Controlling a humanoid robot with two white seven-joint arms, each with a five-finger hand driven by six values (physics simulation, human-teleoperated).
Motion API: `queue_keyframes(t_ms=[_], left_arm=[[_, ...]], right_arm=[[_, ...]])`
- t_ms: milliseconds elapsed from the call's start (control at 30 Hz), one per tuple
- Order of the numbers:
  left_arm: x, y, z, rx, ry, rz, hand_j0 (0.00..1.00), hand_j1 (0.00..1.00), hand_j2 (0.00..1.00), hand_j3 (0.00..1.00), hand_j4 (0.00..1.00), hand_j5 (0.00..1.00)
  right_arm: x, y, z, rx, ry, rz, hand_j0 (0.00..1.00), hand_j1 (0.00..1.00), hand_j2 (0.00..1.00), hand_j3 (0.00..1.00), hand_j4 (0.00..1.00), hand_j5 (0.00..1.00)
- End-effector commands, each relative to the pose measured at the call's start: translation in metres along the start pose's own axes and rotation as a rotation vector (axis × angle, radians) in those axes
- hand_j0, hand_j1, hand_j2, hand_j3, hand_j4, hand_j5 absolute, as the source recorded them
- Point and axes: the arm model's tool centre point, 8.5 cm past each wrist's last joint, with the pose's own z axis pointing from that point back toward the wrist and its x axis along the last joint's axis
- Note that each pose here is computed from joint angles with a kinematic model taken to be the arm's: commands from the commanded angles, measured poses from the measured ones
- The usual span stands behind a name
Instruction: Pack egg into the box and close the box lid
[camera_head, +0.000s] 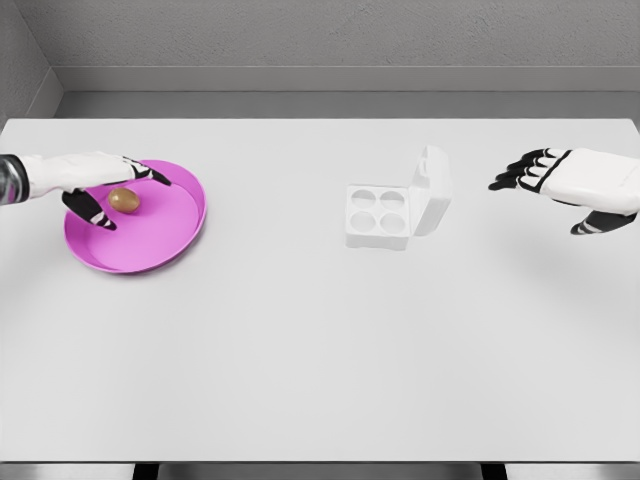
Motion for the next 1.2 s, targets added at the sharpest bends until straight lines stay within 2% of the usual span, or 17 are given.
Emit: queue_keyframes(t_ms=[0, 133, 233, 333, 433, 600, 667, 700, 833, 1167], left_arm=[[-0.003, -0.003, -0.001, -0.003, 0.009, 0.016, 0.86, 0.86, 0.86, 0.86, 0.86, 0.86], [-0.005, -0.003, 0.001, -0.012, 0.015, 0.019, 0.69, 0.69, 0.69, 0.69, 0.69, 0.69], [-0.006, 0.000, 0.002, -0.006, 0.018, 0.019, 0.69, 0.69, 0.69, 0.69, 0.69, 0.69], [-0.007, 0.000, 0.003, -0.006, 0.022, 0.020, 0.69, 0.69, 0.69, 0.69, 0.69, 0.69], [-0.009, 0.003, 0.005, -0.002, 0.026, 0.017, 0.70, 0.70, 0.70, 0.70, 0.70, 0.70], [-0.015, -0.001, 0.006, -0.006, 0.044, 0.041, 0.71, 0.71, 0.71, 0.71, 0.71, 0.71], [-0.017, -0.003, 0.007, -0.008, 0.049, 0.046, 0.76, 0.76, 0.76, 0.76, 0.76, 0.76], [-0.020, -0.005, 0.007, -0.011, 0.056, 0.055, 0.82, 0.82, 0.82, 0.82, 0.82, 0.82], [-0.025, -0.010, 0.008, -0.016, 0.071, 0.079, 0.89, 0.89, 0.89, 0.89, 0.89, 0.89], [-0.028, -0.007, 0.007, -0.010, 0.080, 0.087, 0.87, 0.87, 0.87, 0.87, 0.87, 0.87]], right_arm=[[-0.001, -0.001, 0.001, -0.006, 0.003, -0.006, 1.00, 1.00, 1.00, 1.00, 1.00, 1.00], [-0.016, 0.010, 0.006, 0.010, 0.042, -0.047, 1.00, 1.00, 1.00, 1.00, 1.00, 1.00], [-0.017, 0.018, 0.005, 0.027, 0.044, -0.063, 1.00, 1.00, 1.00, 1.00, 1.00, 1.00], [-0.015, 0.021, 0.002, 0.035, 0.038, -0.067, 1.00, 1.00, 1.00, 1.00, 1.00, 1.00], [-0.018, 0.033, -0.001, 0.054, 0.040, -0.097, 1.00, 1.00, 1.00, 1.00, 1.00, 1.00], [-0.021, 0.035, -0.001, 0.053, 0.047, -0.108, 1.00, 1.00, 1.00, 1.00, 1.00, 1.00], [-0.021, 0.035, -0.001, 0.054, 0.048, -0.107, 1.00, 1.00, 1.00, 1.00, 1.00, 1.00], [-0.021, 0.033, -0.001, 0.050, 0.050, -0.104, 1.00, 1.00, 1.00, 1.00, 1.00, 1.00], [-0.022, 0.033, 0.000, 0.050, 0.052, -0.104, 1.00, 1.00, 1.00, 1.00, 1.00, 1.00], [-0.022, 0.031, -0.001, 0.047, 0.050, -0.101, 1.00, 1.00, 1.00, 1.00, 1.00, 1.00]])
